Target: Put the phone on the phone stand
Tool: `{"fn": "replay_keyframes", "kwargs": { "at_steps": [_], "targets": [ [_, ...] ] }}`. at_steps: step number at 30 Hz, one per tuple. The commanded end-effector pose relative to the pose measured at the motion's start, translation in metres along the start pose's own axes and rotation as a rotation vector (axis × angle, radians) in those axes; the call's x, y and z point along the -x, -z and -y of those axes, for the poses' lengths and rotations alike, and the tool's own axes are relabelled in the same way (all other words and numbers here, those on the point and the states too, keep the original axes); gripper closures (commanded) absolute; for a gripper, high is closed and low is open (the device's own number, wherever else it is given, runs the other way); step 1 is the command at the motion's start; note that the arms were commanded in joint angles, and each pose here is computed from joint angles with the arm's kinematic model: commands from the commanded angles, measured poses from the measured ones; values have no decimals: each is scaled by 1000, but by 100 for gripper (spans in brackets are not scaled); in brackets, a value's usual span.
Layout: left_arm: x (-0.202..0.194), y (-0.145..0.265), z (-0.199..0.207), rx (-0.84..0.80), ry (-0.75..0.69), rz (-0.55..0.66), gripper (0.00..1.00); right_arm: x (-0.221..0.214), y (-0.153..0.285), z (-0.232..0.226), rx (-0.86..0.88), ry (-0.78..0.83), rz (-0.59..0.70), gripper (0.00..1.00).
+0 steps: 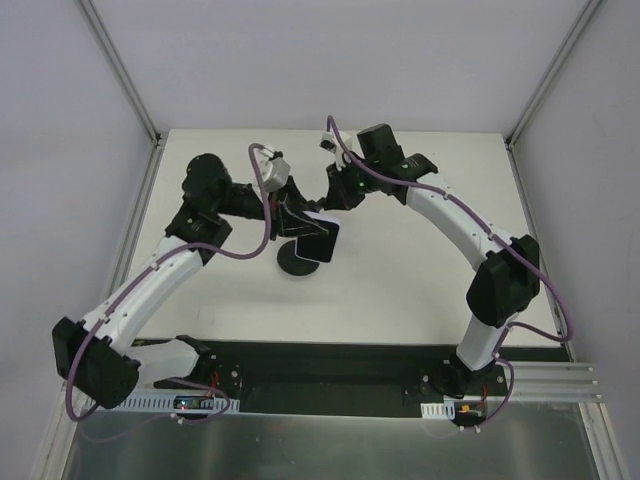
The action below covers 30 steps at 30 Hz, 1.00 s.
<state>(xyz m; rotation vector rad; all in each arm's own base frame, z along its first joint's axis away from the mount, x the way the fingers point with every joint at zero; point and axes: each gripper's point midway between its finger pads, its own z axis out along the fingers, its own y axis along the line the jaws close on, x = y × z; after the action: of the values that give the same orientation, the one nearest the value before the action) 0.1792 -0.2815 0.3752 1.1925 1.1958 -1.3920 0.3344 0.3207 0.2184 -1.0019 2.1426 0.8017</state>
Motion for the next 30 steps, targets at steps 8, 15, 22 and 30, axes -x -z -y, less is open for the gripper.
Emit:
{"fn": "replay_keyframes", "kwargs": {
  "at_steps": [8,15,22,30],
  "targets": [
    [-5,-25,-31,-394,-195,-60,100,31,19,-17,167,53,70,99],
    [-23,-23,-70,-419,-116,-111,100,28,19,-18,191,37,68,99],
    [-28,-27,-103,-366,-111,-147,100,34,17,-18,205,29,77,99],
    [-31,-19,-109,-311,-148,-74,100,32,15,-10,175,10,70,99]
  ]
}}
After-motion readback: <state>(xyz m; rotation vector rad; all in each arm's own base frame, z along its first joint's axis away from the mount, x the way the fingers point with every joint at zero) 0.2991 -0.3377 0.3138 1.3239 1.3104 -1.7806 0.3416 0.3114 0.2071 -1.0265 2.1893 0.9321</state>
